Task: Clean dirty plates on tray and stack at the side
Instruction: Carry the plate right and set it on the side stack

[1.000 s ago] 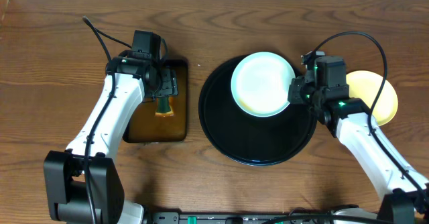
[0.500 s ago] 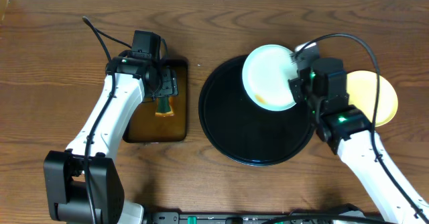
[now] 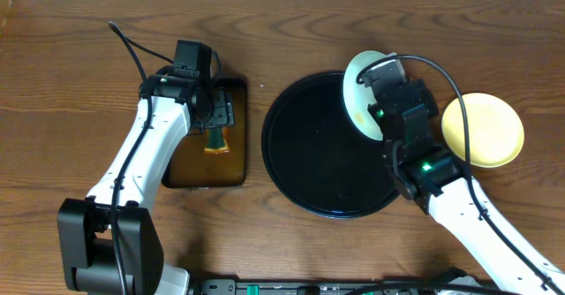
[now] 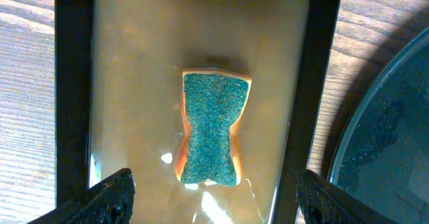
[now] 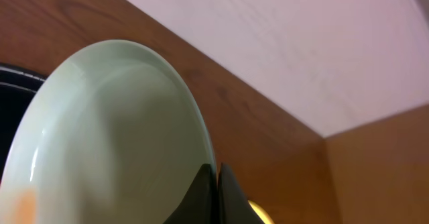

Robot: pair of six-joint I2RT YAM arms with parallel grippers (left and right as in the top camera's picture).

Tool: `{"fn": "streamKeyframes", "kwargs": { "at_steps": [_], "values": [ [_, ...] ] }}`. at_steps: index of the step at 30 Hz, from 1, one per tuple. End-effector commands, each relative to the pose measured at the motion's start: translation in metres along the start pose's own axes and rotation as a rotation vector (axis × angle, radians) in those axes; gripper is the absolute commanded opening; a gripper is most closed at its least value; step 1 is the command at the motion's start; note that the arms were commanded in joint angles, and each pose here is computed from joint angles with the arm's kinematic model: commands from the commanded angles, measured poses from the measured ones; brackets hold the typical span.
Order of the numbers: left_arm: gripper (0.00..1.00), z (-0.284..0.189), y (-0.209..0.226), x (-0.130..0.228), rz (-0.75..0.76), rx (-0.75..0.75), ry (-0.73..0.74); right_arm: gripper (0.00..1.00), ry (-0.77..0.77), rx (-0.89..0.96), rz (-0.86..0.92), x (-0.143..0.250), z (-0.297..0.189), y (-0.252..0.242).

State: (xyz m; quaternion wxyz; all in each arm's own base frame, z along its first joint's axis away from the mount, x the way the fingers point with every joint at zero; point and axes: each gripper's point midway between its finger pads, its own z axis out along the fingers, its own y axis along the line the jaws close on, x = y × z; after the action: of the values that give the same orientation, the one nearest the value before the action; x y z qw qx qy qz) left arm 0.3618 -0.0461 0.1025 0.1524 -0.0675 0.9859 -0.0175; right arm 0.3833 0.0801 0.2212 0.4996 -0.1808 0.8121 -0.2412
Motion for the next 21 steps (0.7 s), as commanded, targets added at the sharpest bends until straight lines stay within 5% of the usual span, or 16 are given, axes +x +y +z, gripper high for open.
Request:
{"fn": "streamKeyframes", "kwargs": {
  "at_steps": [1,10,21],
  "values": [
    [0.78,-0.003,0.001,-0.005,0.0,-0.005,-0.016,0.01,0.078,0.102,0.297,0.024,0.008,-0.034],
    [0.78,-0.003,0.001,-0.005,0.0,-0.005,-0.016,0.01,0.321,0.252,0.745,0.121,0.037,-0.094],
    [0.79,-0.003,0.001,-0.005,-0.001,-0.005,-0.016,0.01,0.454,0.419,0.96,0.206,0.052,-0.157]
  ]
}}
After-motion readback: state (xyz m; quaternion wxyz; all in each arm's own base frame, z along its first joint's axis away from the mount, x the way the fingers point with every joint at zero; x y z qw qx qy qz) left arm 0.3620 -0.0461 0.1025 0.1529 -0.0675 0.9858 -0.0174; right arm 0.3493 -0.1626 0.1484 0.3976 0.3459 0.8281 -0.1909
